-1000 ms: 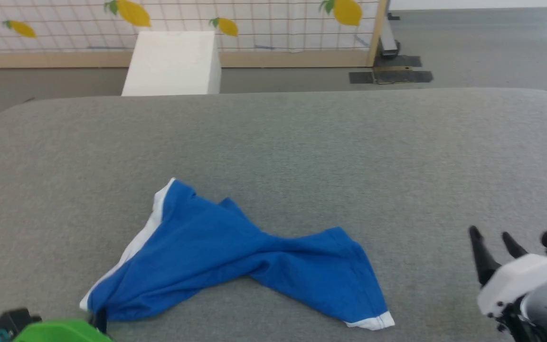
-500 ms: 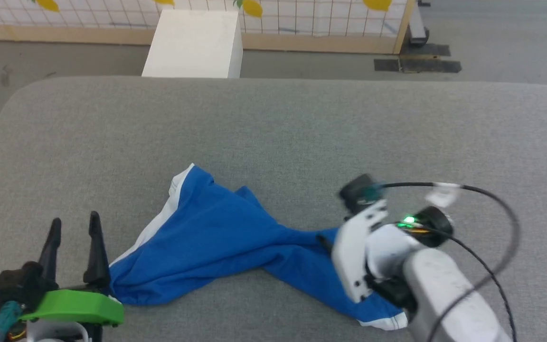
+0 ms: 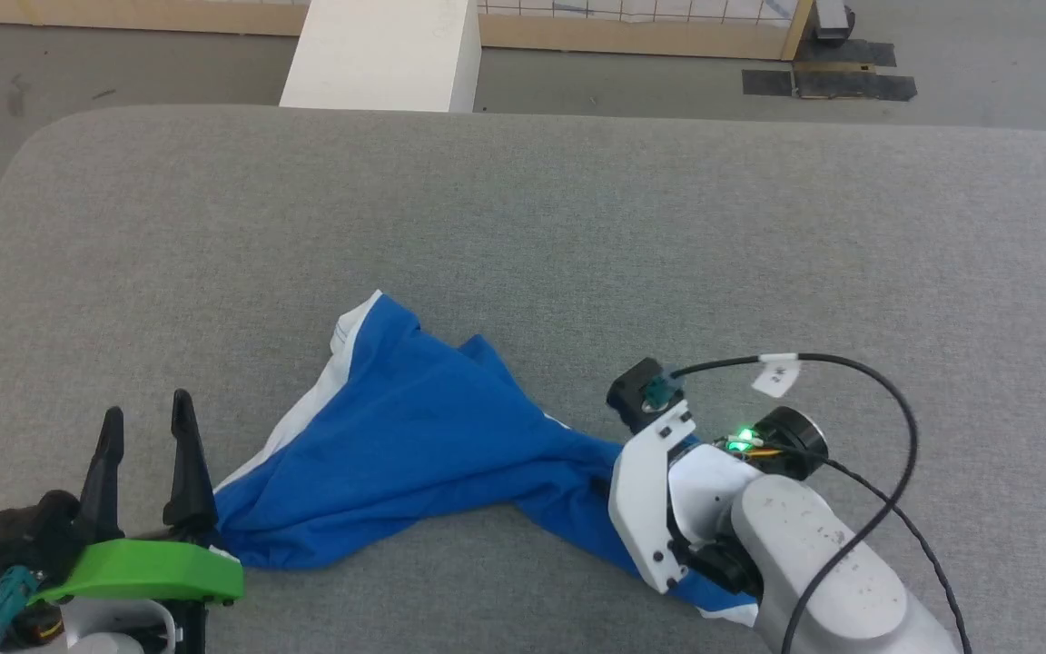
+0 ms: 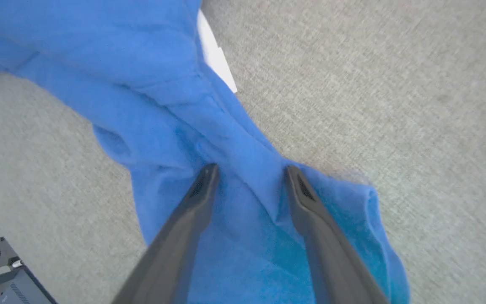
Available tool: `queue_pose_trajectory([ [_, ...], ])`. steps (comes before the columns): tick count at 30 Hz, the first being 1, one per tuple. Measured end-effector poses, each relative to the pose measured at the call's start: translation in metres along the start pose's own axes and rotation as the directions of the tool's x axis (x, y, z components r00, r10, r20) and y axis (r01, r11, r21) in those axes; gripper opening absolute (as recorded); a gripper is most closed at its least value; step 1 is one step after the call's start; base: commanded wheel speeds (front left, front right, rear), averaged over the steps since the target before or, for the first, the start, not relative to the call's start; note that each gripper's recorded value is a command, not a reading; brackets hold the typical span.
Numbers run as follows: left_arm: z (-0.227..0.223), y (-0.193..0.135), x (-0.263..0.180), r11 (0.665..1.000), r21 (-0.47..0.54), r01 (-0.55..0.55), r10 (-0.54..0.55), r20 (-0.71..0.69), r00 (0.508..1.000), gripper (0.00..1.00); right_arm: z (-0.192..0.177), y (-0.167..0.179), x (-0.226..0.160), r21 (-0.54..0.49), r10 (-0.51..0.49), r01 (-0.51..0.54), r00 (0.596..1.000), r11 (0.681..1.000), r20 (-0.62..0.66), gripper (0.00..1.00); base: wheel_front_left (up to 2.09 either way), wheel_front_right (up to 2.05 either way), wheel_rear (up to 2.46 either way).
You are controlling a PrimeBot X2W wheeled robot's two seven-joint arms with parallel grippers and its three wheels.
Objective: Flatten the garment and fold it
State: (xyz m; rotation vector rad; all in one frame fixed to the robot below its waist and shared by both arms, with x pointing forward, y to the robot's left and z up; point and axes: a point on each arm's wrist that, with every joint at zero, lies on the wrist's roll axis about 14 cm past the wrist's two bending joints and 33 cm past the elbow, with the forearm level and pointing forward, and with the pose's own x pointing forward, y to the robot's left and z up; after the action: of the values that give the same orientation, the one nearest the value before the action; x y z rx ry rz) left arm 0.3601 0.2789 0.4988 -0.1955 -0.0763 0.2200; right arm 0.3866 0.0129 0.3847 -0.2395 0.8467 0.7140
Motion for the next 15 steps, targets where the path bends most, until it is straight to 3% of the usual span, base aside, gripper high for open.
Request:
queue_pose_trajectory([
  [4, -0.004, 0.002, -0.001, 0.999, -0.033, -0.018, 0.018, -0.009, 1.0, 1.0, 0.014, -0.012, -0.006, 0.076, -0.019, 0.011, 0.995, 0.997, 0.099, 0.0, 0.0, 0.0, 0.0],
  [8, -0.003, -0.002, 0.001, 0.999, -0.048, -0.012, 0.012, -0.002, 1.0, 1.0, 0.038, -0.048, -0.027, 0.175, -0.121, 0.08, 0.963, 0.981, 0.24, 0.0, 0.0, 0.0, 0.0],
  [12, 0.0, -0.01, 0.004, 0.998, -0.062, 0.01, -0.009, 0.01, 1.0, 1.0, 0.059, -0.095, -0.066, 0.274, -0.277, 0.182, 0.887, 0.945, 0.368, 0.0, 0.0, 0.0, 0.0],
  [15, 0.002, -0.018, 0.005, 0.997, -0.071, 0.029, -0.028, 0.018, 0.999, 1.0, 0.05, -0.133, -0.104, 0.366, -0.422, 0.28, 0.813, 0.888, 0.402, 0.0, 0.0, 0.0, 0.0],
])
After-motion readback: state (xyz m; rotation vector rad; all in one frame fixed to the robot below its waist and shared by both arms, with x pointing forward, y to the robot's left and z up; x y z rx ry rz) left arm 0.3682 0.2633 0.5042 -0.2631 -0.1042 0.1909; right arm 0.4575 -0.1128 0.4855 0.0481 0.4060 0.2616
